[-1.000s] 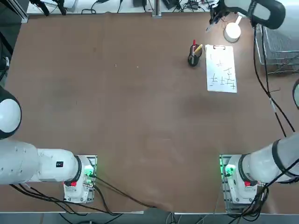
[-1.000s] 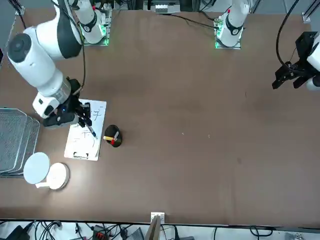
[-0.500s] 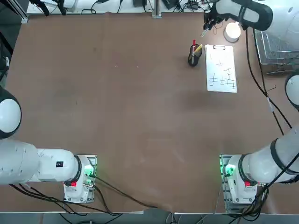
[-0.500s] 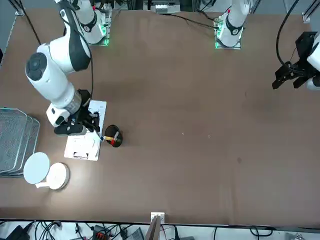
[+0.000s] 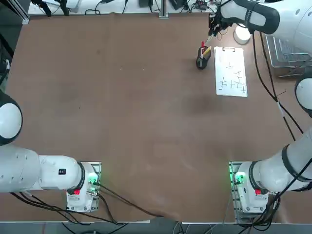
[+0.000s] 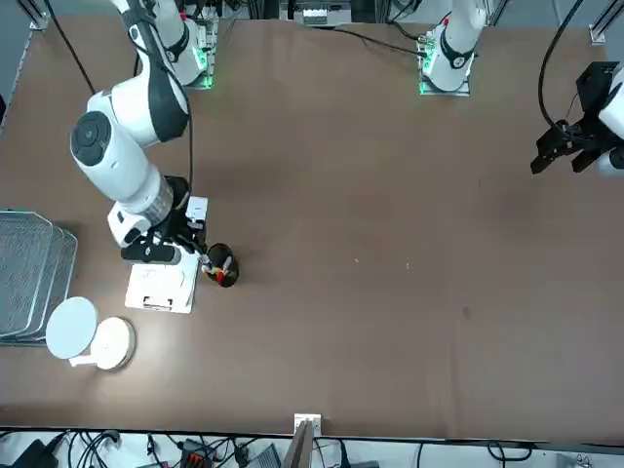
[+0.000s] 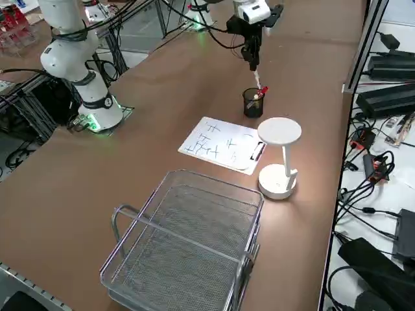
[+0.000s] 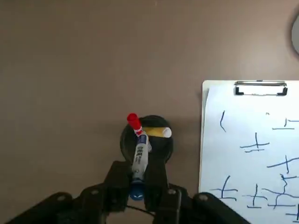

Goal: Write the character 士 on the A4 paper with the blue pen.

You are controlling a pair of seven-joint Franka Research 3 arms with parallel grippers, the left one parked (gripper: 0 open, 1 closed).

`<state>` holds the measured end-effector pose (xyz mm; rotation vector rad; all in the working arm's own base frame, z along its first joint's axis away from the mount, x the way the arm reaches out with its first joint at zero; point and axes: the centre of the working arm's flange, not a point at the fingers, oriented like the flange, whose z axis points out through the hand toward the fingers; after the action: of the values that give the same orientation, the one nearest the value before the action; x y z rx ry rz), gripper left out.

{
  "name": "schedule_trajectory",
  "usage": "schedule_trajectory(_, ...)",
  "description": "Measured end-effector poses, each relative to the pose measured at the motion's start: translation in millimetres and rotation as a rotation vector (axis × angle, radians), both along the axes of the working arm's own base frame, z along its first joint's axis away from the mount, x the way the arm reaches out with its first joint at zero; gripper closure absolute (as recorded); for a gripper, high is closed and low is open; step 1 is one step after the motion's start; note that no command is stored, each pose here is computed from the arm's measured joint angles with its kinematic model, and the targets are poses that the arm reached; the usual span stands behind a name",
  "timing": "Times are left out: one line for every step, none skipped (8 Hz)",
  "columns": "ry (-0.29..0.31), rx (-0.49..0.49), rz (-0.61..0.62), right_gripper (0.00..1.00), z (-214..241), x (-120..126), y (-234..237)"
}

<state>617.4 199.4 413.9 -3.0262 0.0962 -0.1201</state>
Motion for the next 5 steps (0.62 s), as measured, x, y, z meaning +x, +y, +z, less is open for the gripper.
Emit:
schedule_trajectory(0.025, -0.007, -0.001, 0.80, -3.7, -2.5, -0.6)
schedule_trajectory(0.047, -0.014, -0.001, 0.80, -10.4, -4.7, -1.2)
schedule_trajectory(0.064, -0.018, -0.001, 0.80, -19.6, -5.7, -1.5)
schedule_trajectory(0.078, -0.026, 0.002, 0.80, -30.0, -5.2, -1.8)
schedule_trajectory(0.088, -0.037, 0.007, 0.80, -40.2, -4.0, -2.3)
